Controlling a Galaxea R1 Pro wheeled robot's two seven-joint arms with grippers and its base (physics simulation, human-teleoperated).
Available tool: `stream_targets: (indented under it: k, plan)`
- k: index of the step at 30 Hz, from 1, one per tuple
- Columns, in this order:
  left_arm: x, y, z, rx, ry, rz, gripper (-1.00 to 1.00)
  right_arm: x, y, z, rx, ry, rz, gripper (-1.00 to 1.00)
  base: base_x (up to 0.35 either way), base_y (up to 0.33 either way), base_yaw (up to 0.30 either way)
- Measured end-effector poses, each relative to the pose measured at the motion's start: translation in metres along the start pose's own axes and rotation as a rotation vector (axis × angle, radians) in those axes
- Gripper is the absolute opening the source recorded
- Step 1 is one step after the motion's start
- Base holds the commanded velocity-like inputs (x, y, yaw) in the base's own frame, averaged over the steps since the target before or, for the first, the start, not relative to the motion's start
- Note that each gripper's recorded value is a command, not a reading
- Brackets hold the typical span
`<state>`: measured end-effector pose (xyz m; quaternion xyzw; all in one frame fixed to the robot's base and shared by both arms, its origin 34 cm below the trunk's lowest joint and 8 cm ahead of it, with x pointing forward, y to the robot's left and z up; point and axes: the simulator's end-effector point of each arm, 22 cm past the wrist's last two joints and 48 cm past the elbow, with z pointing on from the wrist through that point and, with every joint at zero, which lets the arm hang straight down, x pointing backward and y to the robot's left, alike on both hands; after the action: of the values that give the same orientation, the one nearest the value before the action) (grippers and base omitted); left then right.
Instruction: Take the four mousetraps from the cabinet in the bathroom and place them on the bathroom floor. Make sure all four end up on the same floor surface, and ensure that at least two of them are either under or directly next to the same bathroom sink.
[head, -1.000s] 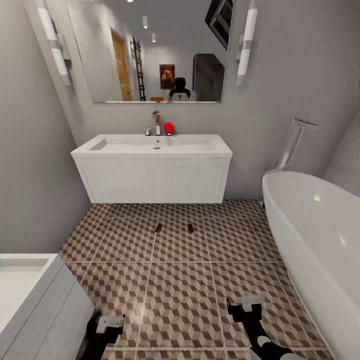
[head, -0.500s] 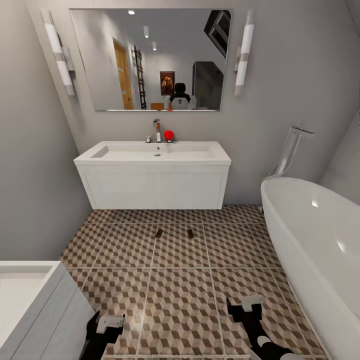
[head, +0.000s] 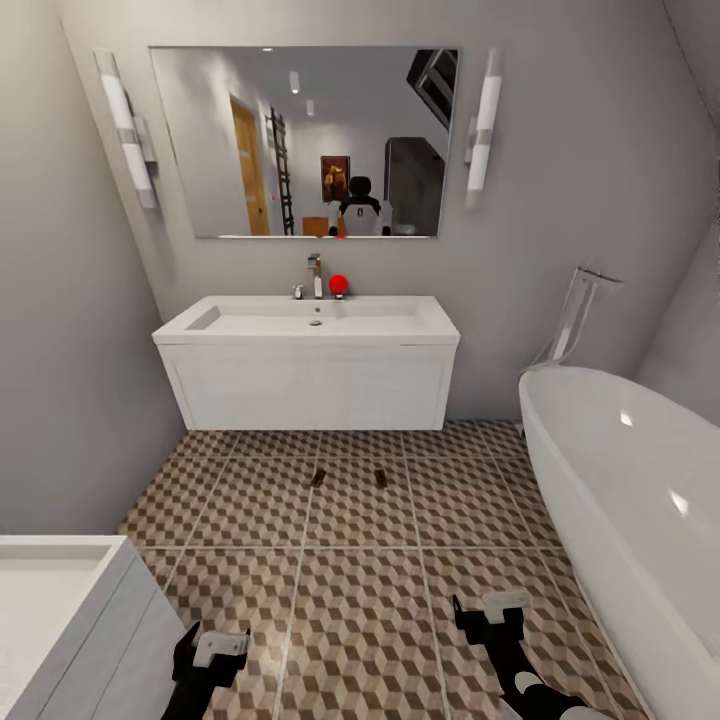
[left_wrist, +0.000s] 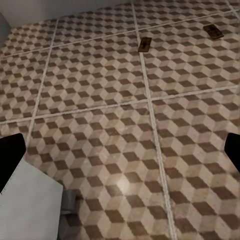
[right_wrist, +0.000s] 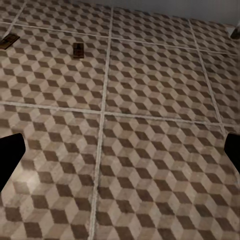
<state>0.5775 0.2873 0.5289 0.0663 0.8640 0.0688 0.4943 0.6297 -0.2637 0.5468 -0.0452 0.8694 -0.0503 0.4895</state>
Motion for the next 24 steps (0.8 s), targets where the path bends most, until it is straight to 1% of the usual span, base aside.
stream_targets:
  k: [24]
  plan:
    - [-0.056,0.010,-0.020,-0.005,-0.036,-0.003,1.00,-0.058,-0.007,-0.022,0.004,-0.038,0.002,1.00,0.000,0.000,0.000]
